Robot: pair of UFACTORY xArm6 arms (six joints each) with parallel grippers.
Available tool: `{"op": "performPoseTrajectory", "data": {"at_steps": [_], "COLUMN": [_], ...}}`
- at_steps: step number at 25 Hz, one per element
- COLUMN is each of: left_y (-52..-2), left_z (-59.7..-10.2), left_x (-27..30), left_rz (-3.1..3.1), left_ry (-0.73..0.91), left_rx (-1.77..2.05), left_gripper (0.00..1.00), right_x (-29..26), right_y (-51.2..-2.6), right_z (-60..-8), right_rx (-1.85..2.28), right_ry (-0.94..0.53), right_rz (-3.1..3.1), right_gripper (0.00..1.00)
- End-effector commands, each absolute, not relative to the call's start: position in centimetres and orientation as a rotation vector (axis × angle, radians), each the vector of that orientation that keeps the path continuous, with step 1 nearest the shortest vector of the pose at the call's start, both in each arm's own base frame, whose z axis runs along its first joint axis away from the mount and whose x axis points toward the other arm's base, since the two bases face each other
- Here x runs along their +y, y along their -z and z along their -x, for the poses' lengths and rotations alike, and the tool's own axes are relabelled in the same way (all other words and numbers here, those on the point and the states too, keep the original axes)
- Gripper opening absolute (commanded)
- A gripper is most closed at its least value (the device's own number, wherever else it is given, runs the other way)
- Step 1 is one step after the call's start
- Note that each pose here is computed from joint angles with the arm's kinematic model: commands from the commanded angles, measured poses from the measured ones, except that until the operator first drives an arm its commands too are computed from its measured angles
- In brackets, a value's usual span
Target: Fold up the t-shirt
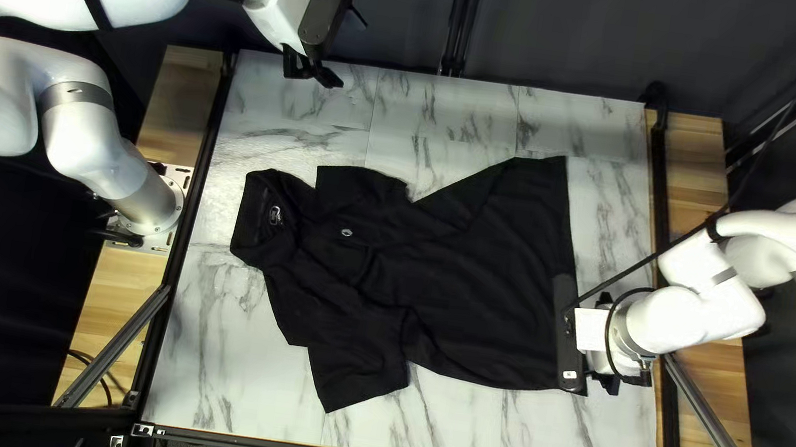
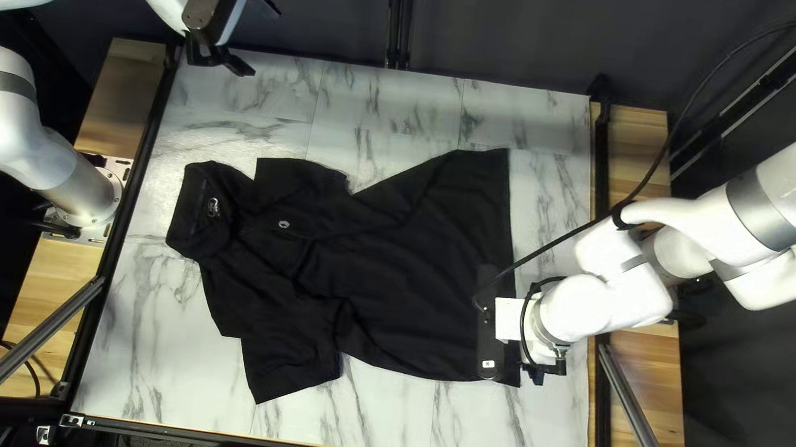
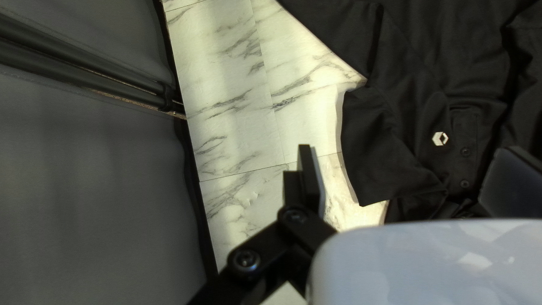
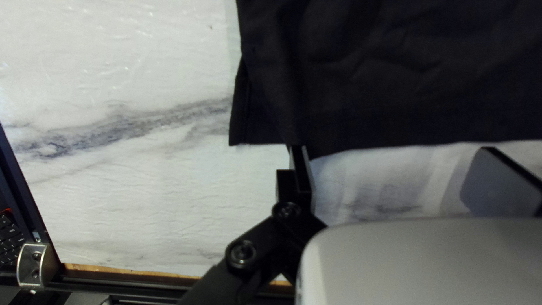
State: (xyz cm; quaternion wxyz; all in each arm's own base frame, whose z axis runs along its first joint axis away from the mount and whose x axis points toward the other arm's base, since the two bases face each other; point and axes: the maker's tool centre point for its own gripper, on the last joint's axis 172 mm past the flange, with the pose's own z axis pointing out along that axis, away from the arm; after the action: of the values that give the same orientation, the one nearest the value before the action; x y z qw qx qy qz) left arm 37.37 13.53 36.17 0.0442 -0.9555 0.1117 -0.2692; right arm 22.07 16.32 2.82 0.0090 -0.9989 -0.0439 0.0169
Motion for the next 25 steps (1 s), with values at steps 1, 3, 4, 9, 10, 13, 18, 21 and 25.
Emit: {"op": "performPoseTrajectory", "data": {"at_steps": [1,3,4,9,10,13,18,21,25], "left_y": [-36.2,-36.2,-36.2,-36.2,-36.2,-36.2,-36.2,-36.2,-36.2], "left_z": [-37.4,-37.4,-37.4,-37.4,-37.4,-37.4,-37.4,-37.4,-37.4], "left_x": [13.5,13.5,13.5,13.5,13.5,13.5,13.5,13.5,13.5], "left_rz": [2.92,2.92,2.92,2.92,2.92,2.92,2.92,2.92,2.92], "left_ry": [0.823,0.823,0.823,0.823,0.823,0.823,0.823,0.823,0.823], "left_rx": [0.341,0.341,0.341,0.341,0.341,0.341,0.341,0.341,0.341], "left_gripper": [1.0,1.0,1.0,1.0,1.0,1.0,1.0,1.0,1.0], "right_x": [16.2,16.3,16.4,16.6,16.6,16.7,16.7,16.6,16.5], "right_y": [-2.9,-2.8,-2.7,-2.7,-2.7,-2.5,-2.0,-2.0,-1.9], "right_z": [-22.1,-21.8,-21.6,-20.8,-20.8,-20.8,-20.9,-20.9,-20.8], "right_rx": [-0.126,-0.126,-0.124,-0.106,-0.104,-0.095,-0.087,-0.085,-0.085], "right_ry": [-0.11,-0.129,-0.139,-0.185,-0.189,-0.202,-0.206,-0.201,-0.196], "right_rz": [3.132,3.136,3.138,3.149,3.15,3.156,3.158,3.159,3.162], "right_gripper": [1.0,1.0,1.0,1.0,1.0,1.0,1.0,1.0,1.0]}}
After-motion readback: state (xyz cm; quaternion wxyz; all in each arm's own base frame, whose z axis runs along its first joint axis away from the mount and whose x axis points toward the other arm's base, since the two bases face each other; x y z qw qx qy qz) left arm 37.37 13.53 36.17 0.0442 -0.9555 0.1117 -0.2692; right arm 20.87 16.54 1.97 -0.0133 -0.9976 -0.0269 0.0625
